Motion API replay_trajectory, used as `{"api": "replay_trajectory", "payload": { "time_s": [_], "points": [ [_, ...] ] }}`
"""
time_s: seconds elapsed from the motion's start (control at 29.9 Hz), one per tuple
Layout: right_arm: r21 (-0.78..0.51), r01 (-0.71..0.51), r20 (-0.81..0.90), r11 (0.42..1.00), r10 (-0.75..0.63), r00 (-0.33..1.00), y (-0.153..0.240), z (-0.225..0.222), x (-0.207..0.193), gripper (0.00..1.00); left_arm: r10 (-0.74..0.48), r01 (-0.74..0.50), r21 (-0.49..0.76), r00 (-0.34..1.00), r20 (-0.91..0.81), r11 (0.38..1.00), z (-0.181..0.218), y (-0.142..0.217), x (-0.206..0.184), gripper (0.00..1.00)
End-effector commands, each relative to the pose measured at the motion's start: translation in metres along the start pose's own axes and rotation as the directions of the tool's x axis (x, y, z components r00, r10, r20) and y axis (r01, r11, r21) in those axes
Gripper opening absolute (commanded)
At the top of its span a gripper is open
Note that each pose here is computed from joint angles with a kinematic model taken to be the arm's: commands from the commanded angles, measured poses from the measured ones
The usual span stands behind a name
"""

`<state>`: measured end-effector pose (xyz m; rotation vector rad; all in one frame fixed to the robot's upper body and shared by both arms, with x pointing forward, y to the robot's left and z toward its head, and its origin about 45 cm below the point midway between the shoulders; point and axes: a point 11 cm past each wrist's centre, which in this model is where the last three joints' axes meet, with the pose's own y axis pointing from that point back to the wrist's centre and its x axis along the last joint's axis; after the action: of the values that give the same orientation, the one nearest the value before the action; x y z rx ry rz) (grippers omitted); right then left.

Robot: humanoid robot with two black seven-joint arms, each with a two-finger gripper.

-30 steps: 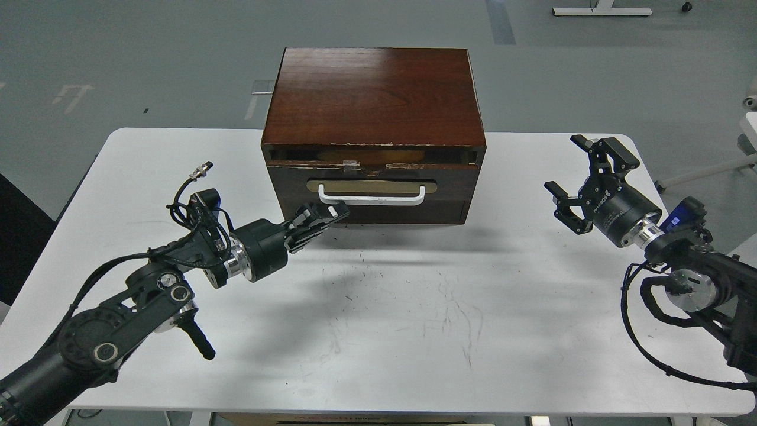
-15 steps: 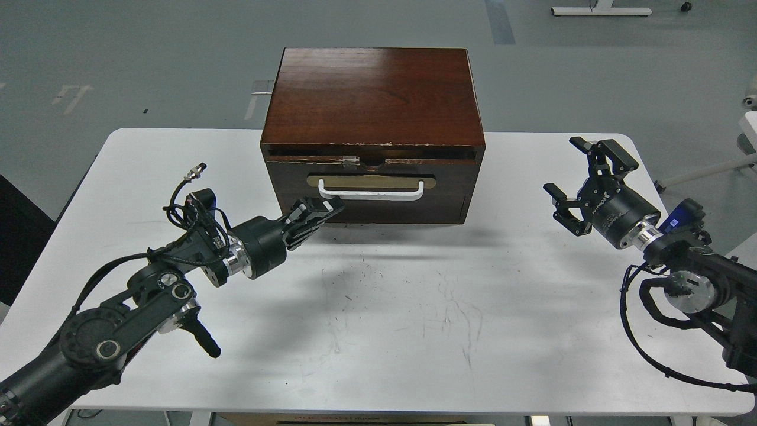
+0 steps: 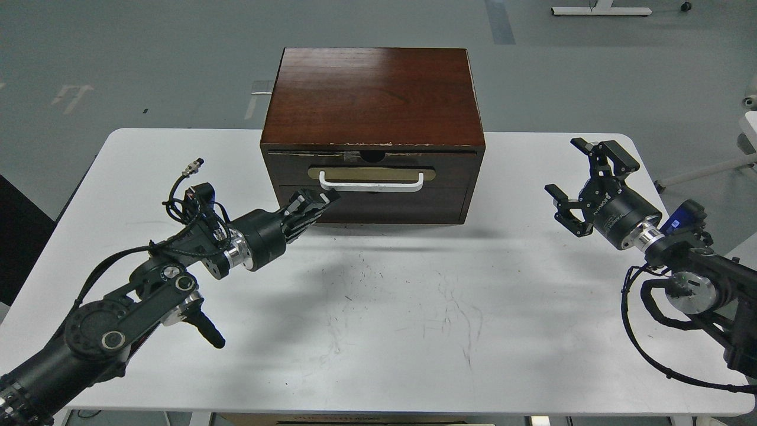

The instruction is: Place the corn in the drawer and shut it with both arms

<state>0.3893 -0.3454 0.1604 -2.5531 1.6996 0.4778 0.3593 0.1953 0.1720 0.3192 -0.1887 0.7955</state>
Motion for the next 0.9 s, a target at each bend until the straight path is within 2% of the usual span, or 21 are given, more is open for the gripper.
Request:
{"api": "replay_trajectory", "payload": {
  "time_s": [0.0, 0.27, 0.54, 0.64, 0.7, 0.77, 0.8, 0.84, 0.87],
  "points": [
    [-0.005, -0.002, 0.003, 1.0, 0.002, 1.0, 0.002, 0.003, 0.0, 1.0, 0.0, 0.0, -0.002, 1.0, 0.01, 1.0, 0.004, -0.003, 0.003, 0.0],
    [-0.005, -0.005, 0.0, 1.0, 0.005, 1.0, 0.003, 0.002, 0.002, 1.0, -0.019, 0.019, 0.006, 1.0, 0.007, 1.0, 0.001, -0.003, 0.0, 0.0],
    [-0.003, -0.005, 0.0, 1.0, 0.005, 1.0, 0.002, 0.001, 0.002, 1.0, -0.127, 0.127, -0.002, 0.992, -0.01, 0.992, 0.004, 0.014, -0.008, 0.0],
    [-0.003, -0.005, 0.0, 1.0, 0.005, 1.0, 0.002, 0.001, 0.002, 1.0, -0.227, 0.227, -0.022, 0.974, -0.001, 0.974, 0.013, 0.027, -0.017, 0.0],
    [-0.002, -0.006, 0.001, 1.0, 0.006, 1.0, 0.002, 0.001, 0.002, 1.0, -0.248, 0.248, -0.039, 0.969, 0.005, 0.968, 0.018, 0.031, -0.017, 0.0],
    [-0.002, -0.007, 0.0, 1.0, 0.007, 1.0, 0.002, 0.001, 0.003, 1.0, -0.251, 0.249, -0.119, 0.968, -0.004, 0.961, 0.035, 0.036, -0.014, 0.02],
    [0.001, -0.007, 0.0, 1.0, 0.007, 1.0, 0.002, 0.0, 0.002, 1.0, -0.246, 0.24, -0.15, 0.969, -0.019, 0.959, 0.04, 0.038, -0.012, 0.14],
    [0.001, -0.008, -0.001, 1.0, 0.008, 1.0, 0.002, 0.0, 0.003, 1.0, -0.227, 0.211, -0.204, 0.972, -0.058, 0.956, 0.049, 0.041, -0.003, 0.42],
    [0.003, -0.01, -0.001, 1.0, 0.01, 1.0, 0.002, -0.001, 0.003, 1.0, -0.208, 0.175, -0.256, 0.972, -0.109, 0.951, 0.058, 0.046, 0.007, 0.65]
  ]
}}
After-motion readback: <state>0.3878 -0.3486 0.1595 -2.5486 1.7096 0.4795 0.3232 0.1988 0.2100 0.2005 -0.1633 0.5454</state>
